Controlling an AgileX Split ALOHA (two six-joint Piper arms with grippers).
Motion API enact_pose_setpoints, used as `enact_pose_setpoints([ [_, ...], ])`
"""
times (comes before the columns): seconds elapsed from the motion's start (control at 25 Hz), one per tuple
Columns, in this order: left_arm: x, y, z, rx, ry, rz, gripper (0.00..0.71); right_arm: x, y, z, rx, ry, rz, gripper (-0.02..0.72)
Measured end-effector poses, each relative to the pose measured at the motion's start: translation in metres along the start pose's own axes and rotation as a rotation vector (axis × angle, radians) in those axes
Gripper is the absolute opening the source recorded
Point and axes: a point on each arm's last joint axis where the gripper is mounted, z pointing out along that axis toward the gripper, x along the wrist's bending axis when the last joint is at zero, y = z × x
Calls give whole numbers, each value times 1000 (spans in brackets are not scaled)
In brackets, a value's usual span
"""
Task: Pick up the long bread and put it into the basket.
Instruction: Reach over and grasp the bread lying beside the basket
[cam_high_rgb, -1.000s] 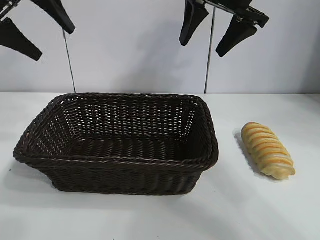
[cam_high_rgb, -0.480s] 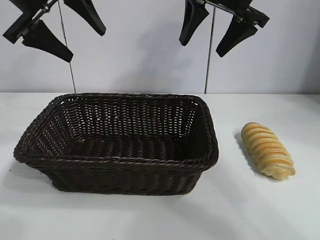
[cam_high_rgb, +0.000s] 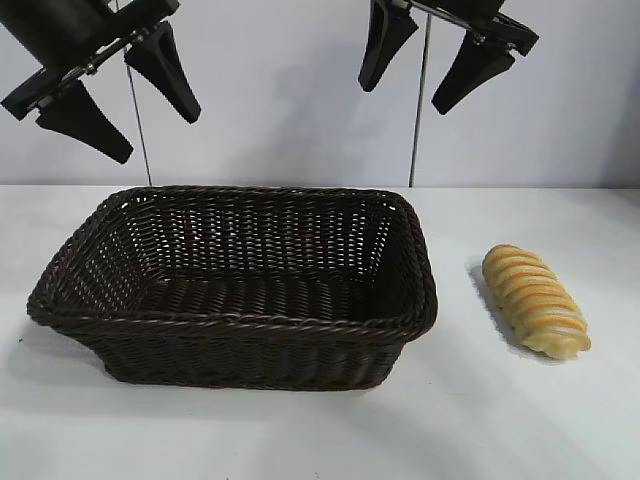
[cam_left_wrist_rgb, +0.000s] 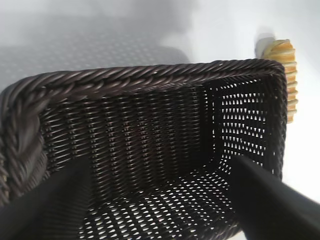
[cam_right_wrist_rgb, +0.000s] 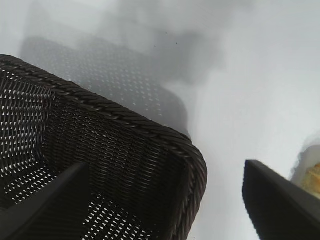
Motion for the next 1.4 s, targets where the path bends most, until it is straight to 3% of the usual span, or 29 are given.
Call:
enact_pose_setpoints([
  [0.48, 2, 0, 0, 3, 17, 11, 552, 0, 0, 0, 0, -4, -1, 600],
  [0.56, 2, 0, 0, 3, 17, 11, 552, -3, 0, 0, 3, -31, -11, 600],
  [0.72, 2, 0, 0, 3, 17, 11, 552, -14, -1, -1, 11, -151, -16, 600],
  [0.96, 2, 0, 0, 3, 17, 11, 552, -46, -2, -10, 6, -297, 54, 600],
  [1.16, 2, 0, 0, 3, 17, 11, 552, -69, -3, -18, -3, -340, 110, 600],
  [1.4, 2, 0, 0, 3, 17, 11, 552, -71, -3, -18, -6, -334, 126, 600],
])
